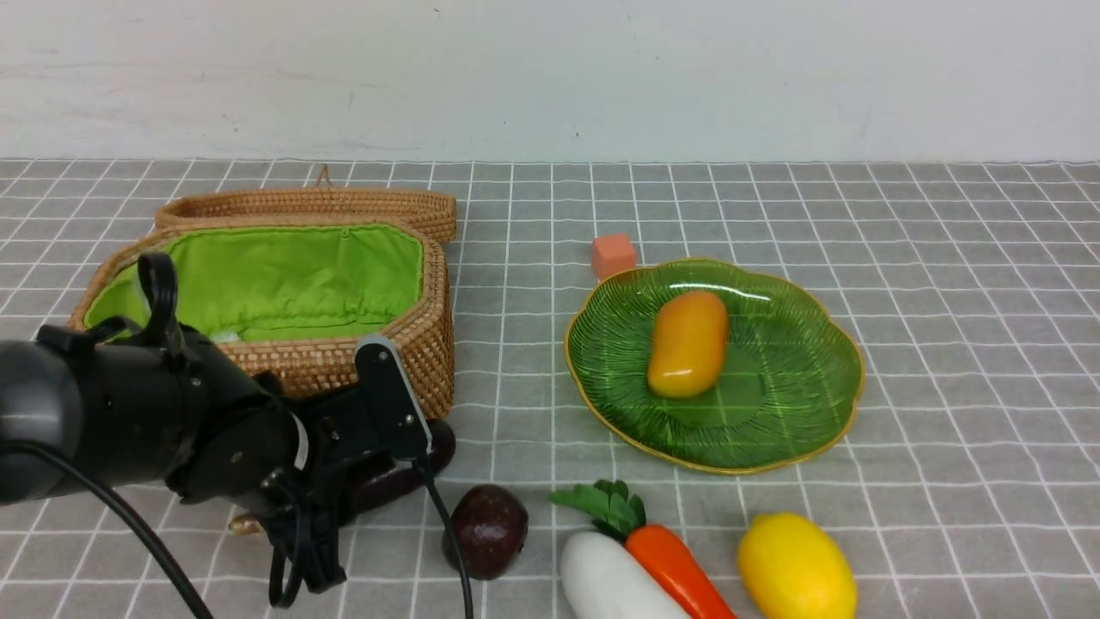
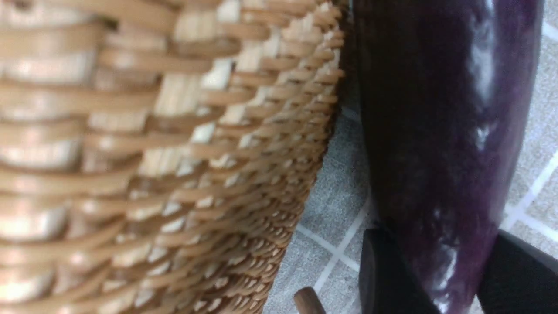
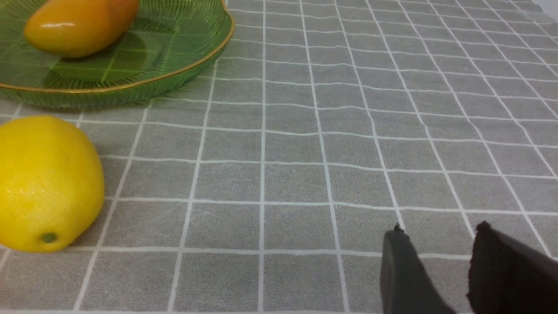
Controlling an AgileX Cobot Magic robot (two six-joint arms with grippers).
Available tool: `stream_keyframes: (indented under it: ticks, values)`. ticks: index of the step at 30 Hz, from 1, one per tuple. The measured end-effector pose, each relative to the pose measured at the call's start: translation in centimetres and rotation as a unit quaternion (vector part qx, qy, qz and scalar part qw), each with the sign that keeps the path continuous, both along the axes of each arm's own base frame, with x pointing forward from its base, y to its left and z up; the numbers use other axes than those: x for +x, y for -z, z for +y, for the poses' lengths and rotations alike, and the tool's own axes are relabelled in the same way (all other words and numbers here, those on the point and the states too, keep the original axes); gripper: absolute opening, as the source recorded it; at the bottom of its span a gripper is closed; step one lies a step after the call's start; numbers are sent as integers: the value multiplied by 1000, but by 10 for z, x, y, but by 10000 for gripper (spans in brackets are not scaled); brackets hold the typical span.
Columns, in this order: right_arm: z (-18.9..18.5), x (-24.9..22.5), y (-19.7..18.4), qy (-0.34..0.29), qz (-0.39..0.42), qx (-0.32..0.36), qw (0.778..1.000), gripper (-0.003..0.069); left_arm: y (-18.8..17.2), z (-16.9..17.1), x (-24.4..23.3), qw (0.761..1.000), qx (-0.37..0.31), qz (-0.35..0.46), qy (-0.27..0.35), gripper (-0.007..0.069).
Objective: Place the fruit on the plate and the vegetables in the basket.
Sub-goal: Use the left arm to grab an eggplant and put it into the left basket
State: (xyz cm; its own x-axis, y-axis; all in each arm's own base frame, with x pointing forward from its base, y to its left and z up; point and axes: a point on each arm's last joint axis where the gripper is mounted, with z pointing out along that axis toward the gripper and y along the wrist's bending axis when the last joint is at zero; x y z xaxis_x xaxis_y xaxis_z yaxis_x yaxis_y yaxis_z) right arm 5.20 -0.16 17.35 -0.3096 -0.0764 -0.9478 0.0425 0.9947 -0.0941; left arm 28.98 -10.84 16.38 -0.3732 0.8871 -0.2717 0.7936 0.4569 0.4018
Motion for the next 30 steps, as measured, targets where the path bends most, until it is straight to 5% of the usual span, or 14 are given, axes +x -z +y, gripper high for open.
stream_keyframes:
  ticks: [12, 30]
  values:
    - [0, 0, 0, 0, 0, 0, 1000, 242, -17, 7, -16, 999, 2, 37, -29, 260]
    - [0, 0, 0, 0, 0, 1, 1000, 242, -117, 20, -52, 1000, -10, 21, -10, 260]
